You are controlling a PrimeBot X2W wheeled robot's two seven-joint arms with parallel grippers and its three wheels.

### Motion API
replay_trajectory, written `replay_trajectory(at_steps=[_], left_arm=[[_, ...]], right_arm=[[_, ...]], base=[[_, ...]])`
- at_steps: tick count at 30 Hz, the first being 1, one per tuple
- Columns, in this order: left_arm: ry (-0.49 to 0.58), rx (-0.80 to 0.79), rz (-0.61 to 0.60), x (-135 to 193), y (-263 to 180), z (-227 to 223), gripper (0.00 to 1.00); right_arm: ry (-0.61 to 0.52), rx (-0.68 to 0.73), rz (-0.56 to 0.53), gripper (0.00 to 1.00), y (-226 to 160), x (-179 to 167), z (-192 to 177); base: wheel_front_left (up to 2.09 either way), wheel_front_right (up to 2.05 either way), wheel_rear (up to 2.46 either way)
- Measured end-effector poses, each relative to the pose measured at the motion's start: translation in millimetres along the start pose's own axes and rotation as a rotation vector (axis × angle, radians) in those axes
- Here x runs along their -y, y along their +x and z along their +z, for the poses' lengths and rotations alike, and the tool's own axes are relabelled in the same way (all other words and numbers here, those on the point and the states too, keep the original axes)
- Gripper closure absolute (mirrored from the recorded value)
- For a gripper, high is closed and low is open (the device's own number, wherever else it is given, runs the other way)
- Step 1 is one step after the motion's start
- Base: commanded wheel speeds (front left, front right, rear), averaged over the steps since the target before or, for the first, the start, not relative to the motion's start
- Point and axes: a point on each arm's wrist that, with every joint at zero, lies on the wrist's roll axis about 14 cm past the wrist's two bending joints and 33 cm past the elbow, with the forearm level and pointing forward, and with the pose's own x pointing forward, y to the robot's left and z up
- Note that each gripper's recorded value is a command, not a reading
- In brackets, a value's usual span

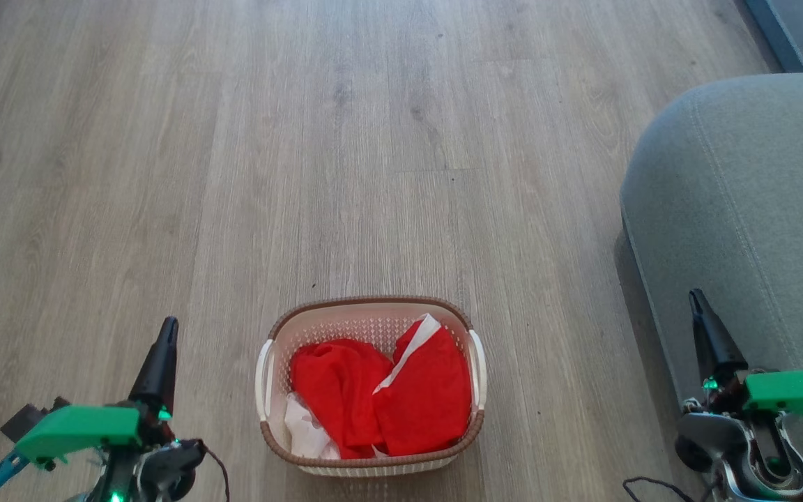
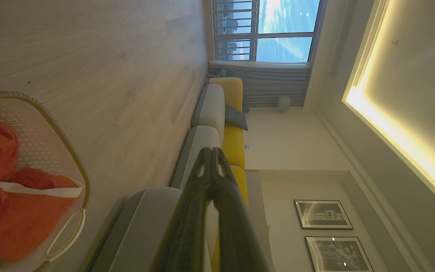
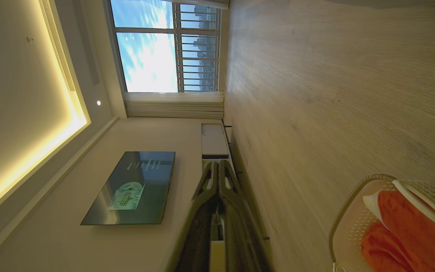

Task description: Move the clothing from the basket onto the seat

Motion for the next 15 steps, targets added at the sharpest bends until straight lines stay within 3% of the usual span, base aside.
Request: replay_trajectory(at_steps=[15], left_arm=[[0.000, 0.000, 0.000, 0.0, 0.0, 0.0, 1.00]], right_arm=[[0.000, 0.000, 0.000, 1.00, 0.0, 0.0, 0.0]], base=[[0.00, 0.00, 0.00]])
